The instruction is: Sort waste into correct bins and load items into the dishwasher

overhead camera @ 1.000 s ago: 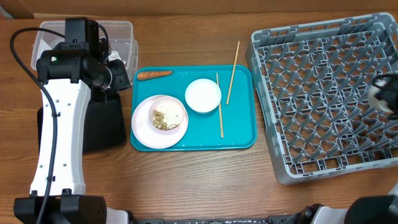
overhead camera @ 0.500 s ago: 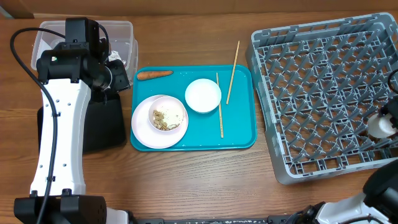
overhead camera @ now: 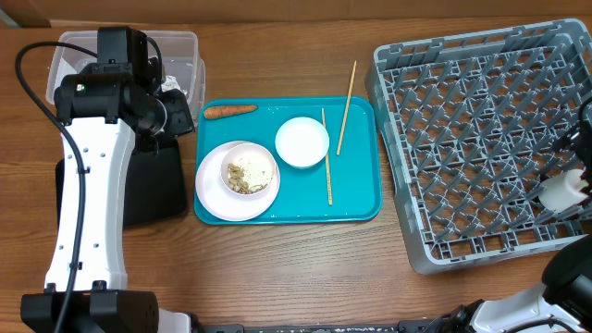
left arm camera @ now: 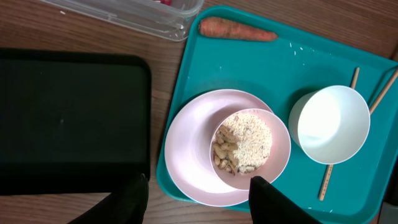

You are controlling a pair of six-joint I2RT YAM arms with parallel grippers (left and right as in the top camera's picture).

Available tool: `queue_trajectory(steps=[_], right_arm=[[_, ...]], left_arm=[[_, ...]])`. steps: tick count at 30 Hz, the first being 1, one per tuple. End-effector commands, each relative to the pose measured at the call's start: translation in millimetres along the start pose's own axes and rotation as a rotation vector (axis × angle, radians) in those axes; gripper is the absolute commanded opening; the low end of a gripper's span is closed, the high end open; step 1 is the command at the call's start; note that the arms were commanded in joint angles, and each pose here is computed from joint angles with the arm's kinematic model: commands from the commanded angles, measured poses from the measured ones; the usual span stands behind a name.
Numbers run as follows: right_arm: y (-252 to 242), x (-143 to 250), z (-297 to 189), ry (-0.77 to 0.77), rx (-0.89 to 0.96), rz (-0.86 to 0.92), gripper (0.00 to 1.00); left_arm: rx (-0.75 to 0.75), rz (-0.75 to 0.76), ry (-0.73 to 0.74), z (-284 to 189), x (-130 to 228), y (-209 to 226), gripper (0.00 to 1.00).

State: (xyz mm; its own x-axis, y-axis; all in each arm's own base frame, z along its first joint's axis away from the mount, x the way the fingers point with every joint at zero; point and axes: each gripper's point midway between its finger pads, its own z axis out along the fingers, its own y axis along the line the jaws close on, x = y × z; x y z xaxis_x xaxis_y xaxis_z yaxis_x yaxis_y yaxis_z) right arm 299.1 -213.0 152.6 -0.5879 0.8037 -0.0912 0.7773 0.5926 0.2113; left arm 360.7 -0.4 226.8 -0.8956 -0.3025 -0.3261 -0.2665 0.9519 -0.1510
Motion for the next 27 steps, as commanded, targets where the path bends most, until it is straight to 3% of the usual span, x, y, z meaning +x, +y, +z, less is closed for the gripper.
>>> queue_trajectory(steps=[1, 6, 10, 18, 27], right_arm=[[27, -16, -47, -0.127, -0.09, -0.052, 1.0], [82, -2, -98, -0.237, -0.256, -0.227, 1.0], [126, 29, -110, -0.24, -0.324, -0.41, 1.0], [223, 120, -84, -0.115, -0.404, -0.766, 1.0], [324, 191, -32, -0.199, -0.348, -1.004, 1.0]], left_arm=[[-0.007, -0.009, -0.021, -5, -5, 1, 0.56], [0.0, -0.01, -0.02, -5, -4, 0, 0.57], [0.0, -0.01, -0.02, -5, -4, 0, 0.59], [-0.002, -0.009, -0.012, -5, -3, 0, 0.59], [-0.002, -0.003, -0.012, -5, -2, -2, 0.61]])
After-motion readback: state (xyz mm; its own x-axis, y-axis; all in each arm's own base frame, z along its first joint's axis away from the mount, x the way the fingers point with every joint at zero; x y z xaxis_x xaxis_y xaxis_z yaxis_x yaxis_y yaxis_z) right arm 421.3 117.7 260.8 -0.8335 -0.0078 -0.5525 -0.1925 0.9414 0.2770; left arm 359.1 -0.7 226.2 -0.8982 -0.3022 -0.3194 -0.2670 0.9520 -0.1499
